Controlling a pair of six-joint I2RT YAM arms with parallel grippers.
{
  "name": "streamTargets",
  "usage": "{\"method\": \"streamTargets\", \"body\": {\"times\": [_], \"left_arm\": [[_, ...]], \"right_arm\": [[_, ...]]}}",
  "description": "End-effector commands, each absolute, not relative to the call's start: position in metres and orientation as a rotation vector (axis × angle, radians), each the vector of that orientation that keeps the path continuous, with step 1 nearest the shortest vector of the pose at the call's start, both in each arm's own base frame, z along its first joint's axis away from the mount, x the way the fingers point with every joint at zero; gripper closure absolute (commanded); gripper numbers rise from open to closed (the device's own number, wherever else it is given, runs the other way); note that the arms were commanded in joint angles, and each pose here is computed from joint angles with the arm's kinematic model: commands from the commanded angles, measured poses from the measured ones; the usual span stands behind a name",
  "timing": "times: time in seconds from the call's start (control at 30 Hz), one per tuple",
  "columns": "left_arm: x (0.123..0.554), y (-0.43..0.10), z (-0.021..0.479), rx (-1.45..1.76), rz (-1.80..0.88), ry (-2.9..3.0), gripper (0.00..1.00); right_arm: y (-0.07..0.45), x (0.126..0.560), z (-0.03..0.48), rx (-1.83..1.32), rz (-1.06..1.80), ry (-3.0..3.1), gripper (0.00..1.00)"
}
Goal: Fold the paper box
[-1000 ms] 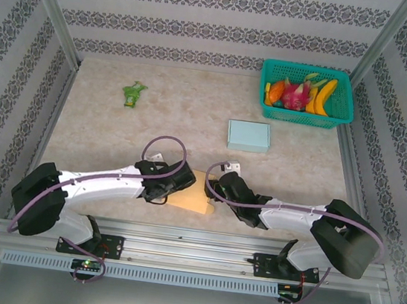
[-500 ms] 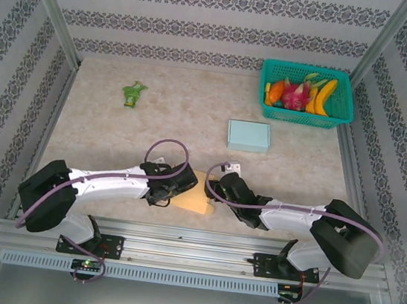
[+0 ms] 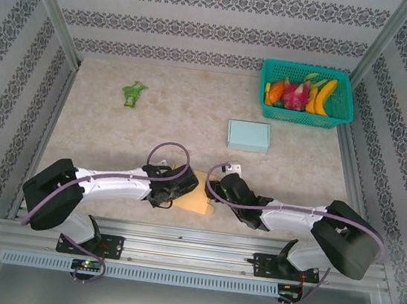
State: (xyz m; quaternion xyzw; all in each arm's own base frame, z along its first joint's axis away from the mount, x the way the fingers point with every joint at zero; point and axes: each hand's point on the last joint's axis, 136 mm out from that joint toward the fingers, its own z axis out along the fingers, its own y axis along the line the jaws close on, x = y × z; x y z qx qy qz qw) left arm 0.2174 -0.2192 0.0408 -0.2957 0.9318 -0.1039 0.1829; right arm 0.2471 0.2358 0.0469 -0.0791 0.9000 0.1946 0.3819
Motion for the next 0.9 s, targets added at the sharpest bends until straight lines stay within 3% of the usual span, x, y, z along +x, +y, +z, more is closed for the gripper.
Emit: {"method": "streamTargets", "body": {"times": [0.0,0.87], "left_arm": [[0.208,-0.218,0.03,-0.843,-0.282,2.655,0.03],[0.202,-0.202,0.018,-0.879,-0.219,2.643,0.08]], "right_arm": [[0.231,0.236,0.039,-0.253,0.469,2.323,0.36],[0.232,0.232,0.05,-0.251,0.515,2.307,0.36]]}}
